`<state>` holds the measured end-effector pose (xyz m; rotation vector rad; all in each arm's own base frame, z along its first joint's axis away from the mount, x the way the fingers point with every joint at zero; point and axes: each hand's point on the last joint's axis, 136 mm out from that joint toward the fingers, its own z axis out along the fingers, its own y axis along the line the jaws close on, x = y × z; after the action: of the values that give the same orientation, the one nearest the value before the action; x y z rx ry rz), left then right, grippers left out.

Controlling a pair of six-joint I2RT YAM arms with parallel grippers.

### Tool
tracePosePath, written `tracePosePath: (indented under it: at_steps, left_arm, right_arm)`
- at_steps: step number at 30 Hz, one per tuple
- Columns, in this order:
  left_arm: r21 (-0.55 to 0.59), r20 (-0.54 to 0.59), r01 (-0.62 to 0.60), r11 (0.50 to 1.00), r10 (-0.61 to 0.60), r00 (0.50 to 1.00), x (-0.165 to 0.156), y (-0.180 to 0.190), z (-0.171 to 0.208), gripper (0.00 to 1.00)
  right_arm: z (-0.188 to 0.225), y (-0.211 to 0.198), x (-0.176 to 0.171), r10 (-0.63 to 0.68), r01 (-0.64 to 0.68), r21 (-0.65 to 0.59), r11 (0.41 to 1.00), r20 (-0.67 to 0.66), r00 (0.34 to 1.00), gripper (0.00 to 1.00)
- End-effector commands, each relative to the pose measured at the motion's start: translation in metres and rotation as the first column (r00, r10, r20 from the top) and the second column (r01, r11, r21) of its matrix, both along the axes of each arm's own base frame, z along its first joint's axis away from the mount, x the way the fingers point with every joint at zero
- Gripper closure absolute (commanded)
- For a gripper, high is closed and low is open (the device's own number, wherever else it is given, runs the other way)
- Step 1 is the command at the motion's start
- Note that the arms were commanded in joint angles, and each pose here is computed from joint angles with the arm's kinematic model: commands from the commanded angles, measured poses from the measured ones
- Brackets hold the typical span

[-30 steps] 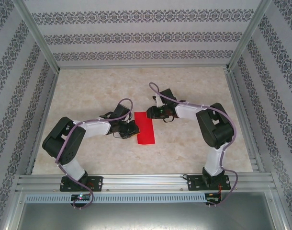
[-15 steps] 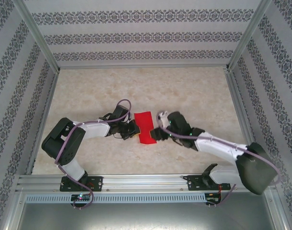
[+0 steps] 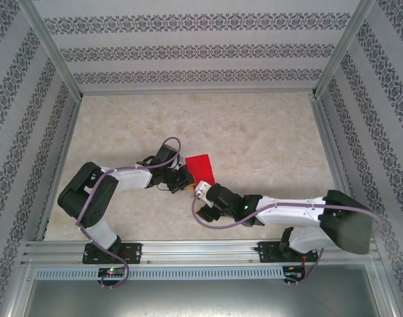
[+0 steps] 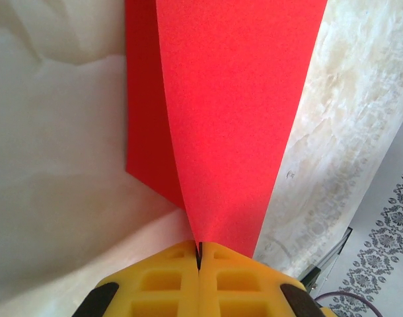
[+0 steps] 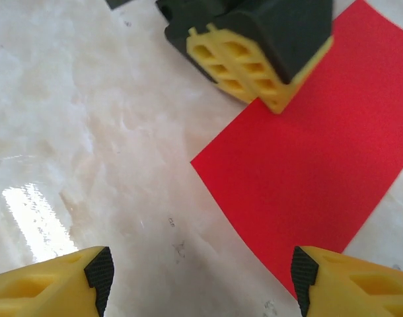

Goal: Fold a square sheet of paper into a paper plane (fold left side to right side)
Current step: Third fold the triangle at the center of the table.

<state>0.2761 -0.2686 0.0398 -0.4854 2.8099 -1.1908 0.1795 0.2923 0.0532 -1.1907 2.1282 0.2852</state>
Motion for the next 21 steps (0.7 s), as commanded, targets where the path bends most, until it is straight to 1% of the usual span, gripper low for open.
tracePosePath:
  at_steps: [1,5,12,18,20,21]
  left_arm:
    - [-0.026,0.003,0.010,1.000,-0.010,1.000,0.001,-0.009,0.005,0.97]
    - [-0.027,0.004,0.013,1.000,-0.013,1.000,0.001,-0.009,0.005,0.97]
    - [-0.021,0.000,0.018,1.000,-0.018,1.000,0.000,-0.008,0.005,0.97]
    - [-0.014,0.002,0.026,1.000,-0.025,1.000,-0.001,-0.008,0.005,0.97]
    - [-0.009,0.014,0.033,0.999,-0.033,0.999,-0.001,-0.007,0.007,0.95]
    - [-0.007,0.020,0.039,0.999,-0.039,0.999,-0.001,-0.007,0.008,0.92]
  right_arm:
    - [0.007,0.011,0.014,0.026,-0.022,-0.051,0.998,0.089,0.996,0.27]
    - [0.001,0.021,0.020,0.051,-0.044,-0.076,0.996,0.101,0.994,0.33]
    - [-0.002,0.028,0.031,0.033,-0.024,-0.073,0.997,0.123,0.992,0.57]
    - [0.003,0.032,0.033,0.036,-0.030,-0.050,0.998,0.118,0.992,0.88]
    - [0.004,0.032,0.032,0.043,-0.038,-0.050,0.998,0.114,0.993,1.00]
    - [0.003,0.031,0.031,0.047,-0.042,-0.053,0.998,0.107,0.993,1.00]
